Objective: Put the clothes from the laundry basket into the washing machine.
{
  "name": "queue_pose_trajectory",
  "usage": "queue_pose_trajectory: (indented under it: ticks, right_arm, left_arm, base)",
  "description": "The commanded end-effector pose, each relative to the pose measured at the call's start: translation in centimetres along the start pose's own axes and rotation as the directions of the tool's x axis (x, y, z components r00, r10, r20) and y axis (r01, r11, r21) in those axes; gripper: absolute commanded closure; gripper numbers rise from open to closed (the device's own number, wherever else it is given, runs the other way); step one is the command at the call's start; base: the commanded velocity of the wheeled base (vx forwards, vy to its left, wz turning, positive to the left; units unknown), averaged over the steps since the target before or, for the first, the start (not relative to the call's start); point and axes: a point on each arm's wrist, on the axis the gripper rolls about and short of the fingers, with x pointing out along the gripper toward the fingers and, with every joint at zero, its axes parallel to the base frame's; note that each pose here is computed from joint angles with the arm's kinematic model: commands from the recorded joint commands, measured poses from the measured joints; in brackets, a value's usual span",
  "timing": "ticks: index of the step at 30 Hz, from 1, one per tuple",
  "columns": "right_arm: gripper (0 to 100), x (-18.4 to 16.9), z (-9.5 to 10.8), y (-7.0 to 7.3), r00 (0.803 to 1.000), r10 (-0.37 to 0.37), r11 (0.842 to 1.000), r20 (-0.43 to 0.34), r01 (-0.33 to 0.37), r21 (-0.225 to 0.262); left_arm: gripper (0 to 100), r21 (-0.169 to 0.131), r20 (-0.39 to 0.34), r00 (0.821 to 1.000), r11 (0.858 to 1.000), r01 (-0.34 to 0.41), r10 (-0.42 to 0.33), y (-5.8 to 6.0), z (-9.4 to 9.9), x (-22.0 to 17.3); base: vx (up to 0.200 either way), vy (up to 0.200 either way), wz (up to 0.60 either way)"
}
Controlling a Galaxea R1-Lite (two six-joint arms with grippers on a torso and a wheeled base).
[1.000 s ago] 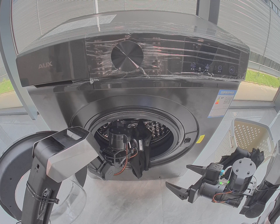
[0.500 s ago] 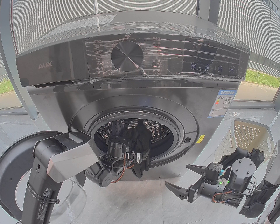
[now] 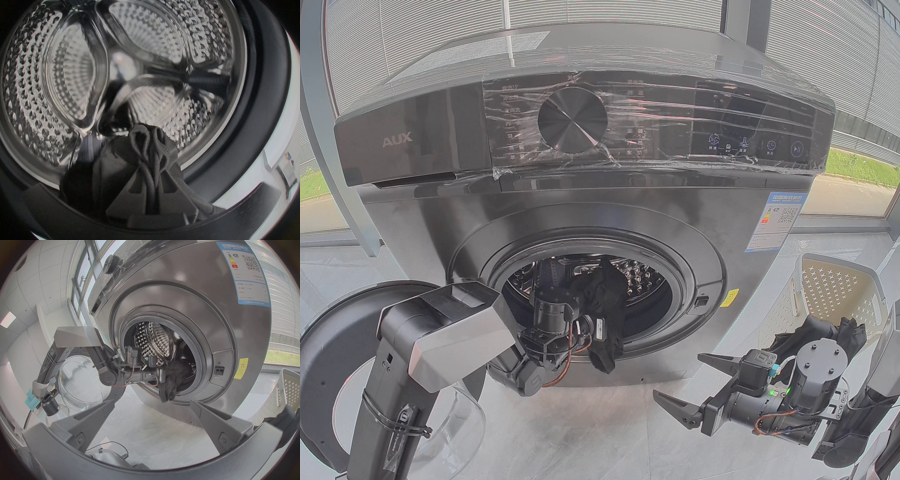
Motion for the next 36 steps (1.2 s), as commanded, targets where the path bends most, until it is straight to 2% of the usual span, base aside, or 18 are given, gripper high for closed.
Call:
queue_pose_trajectory:
  ticks: [1, 2, 4, 7, 12, 15, 16, 20, 23, 25, 30, 32, 36]
  right_arm:
    - [0, 0.0, 0.1, 0.0, 1.0, 0.0, 1.0, 0.004, 0.0, 0.0]
    - [0, 0.0, 0.1, 0.0, 1.0, 0.0, 1.0, 0.004, 0.0, 0.0]
    - [0, 0.0, 0.0, 0.0, 1.0, 0.0, 1.0, 0.002, 0.0, 0.0]
    - [0, 0.0, 0.0, 0.0, 1.0, 0.0, 1.0, 0.002, 0.0, 0.0]
    - [0, 0.0, 0.1, 0.0, 1.0, -0.001, 1.0, 0.004, 0.001, 0.0]
    - [0, 0.0, 0.1, 0.0, 1.0, -0.001, 1.0, 0.004, 0.001, 0.0]
    - [0, 0.0, 0.1, 0.0, 1.0, 0.0, 1.0, 0.004, 0.0, 0.0]
    - [0, -0.1, 0.1, 0.0, 1.0, -0.001, 1.0, 0.006, 0.001, 0.0]
    - [0, -0.1, 0.2, 0.0, 1.0, -0.002, 1.0, 0.009, 0.002, 0.0]
    - [0, -0.1, 0.1, 0.0, 1.0, -0.001, 1.0, 0.006, 0.001, 0.0]
    - [0, -0.1, 0.1, 0.0, 1.0, -0.001, 1.0, 0.006, 0.001, 0.0]
    - [0, -0.1, 0.1, 0.0, 1.0, -0.001, 1.0, 0.004, 0.001, 0.0]
    - [0, -0.1, 0.1, 0.0, 1.0, -0.001, 1.0, 0.004, 0.001, 0.0]
  left_arm:
    - [100, -0.079, 0.198, 0.98, 0.997, -0.016, 0.032, -0.4, 4.1, 1.7]
    - [100, -0.08, 0.206, 0.978, 0.997, -0.016, 0.033, -0.4, 4.2, 1.7]
    - [100, -0.095, 0.278, 0.96, 0.995, -0.017, 0.043, -0.6, 5.4, 2.2]
    - [100, -0.097, 0.314, 0.949, 0.995, -0.009, 0.039, -0.7, 5.7, 2.2]
    - [100, -0.091, 0.292, 0.955, 0.996, -0.02, 0.046, -0.4, 4.5, 2.4]
    - [100, -0.092, 0.294, 0.955, 0.996, -0.023, 0.049, -0.3, 4.6, 2.4]
    - [0, -0.091, 0.293, 0.955, 0.996, -0.023, 0.049, -0.3, 4.5, 2.5]
    - [0, -0.095, 0.296, 0.953, 0.995, -0.033, 0.059, 0.2, 4.5, 2.7]
    - [0, -0.091, 0.27, 0.961, 0.995, -0.035, 0.059, 0.1, 3.8, 2.5]
    - [0, -0.08, 0.22, 0.974, 0.996, -0.028, 0.045, 0.0, 2.7, 1.9]
    - [0, -0.058, 0.123, 0.992, 0.998, 0.011, -0.004, -0.8, 1.2, 0.7]
    - [0, -0.053, 0.09, 0.996, 0.998, 0.017, -0.012, -0.9, 0.6, 0.4]
    - [0, -0.046, 0.071, 0.997, 0.999, 0.017, -0.013, -0.9, -0.1, 0.5]
  base:
    - [0.0, 0.0, 0.0]
    - [0.0, 0.0, 0.0]
    - [0.0, 0.0, 0.0]
    - [0.0, 0.0, 0.0]
    - [0.0, 0.0, 0.0]
    - [0.0, 0.0, 0.0]
    - [0.0, 0.0, 0.0]
    - [0.0, 0.0, 0.0]
    - [0.0, 0.0, 0.0]
    - [0.0, 0.0, 0.0]
    - [0.0, 0.0, 0.0]
    - [0.0, 0.0, 0.0]
    - [0.0, 0.0, 0.0]
